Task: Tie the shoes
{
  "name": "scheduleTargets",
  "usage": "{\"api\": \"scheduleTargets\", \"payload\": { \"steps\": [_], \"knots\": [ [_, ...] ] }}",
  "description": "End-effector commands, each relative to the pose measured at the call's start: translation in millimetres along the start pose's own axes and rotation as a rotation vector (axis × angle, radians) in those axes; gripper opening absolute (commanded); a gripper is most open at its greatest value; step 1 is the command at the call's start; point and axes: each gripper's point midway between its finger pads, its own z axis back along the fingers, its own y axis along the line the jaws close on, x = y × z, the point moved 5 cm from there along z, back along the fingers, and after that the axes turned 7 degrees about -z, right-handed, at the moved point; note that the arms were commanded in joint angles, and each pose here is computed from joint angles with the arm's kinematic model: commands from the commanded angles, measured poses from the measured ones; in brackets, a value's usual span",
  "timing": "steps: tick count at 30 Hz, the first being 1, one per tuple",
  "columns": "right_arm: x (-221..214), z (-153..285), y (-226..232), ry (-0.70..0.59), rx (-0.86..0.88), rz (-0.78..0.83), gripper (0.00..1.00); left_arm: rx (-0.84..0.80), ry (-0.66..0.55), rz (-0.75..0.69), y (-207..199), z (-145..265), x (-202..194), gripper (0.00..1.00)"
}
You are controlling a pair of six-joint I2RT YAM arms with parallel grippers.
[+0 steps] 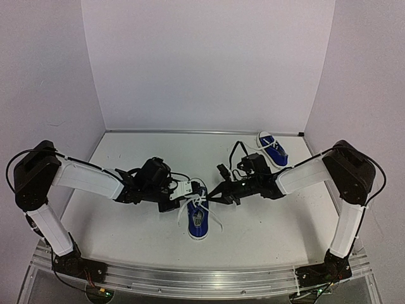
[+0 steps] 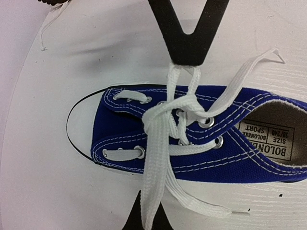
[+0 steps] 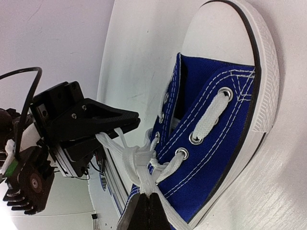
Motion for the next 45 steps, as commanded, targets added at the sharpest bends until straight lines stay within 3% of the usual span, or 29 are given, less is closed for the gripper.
{"api": "scheduleTargets", "payload": {
  "steps": [1,29,41,45],
  "knots": [
    [5,12,7,-0.047,0.006,0.036,0.00,0.050,-0.008,0.026,9,11,3,0.00],
    [-13,37,-26,-0.071,-0.068,-0.012,0.00,0.092,0.139,0.092,9,5,-35,0.00],
    [-20,20,-14,0.023,-0.065,0.044,0.00,0.092,0.136,0.097,17,-5,-28,0.01],
    [-19,21,-17,0.017,-0.100,0.049,0.12,0.086,0.130,0.108,17,-6,-26,0.08]
  ]
}}
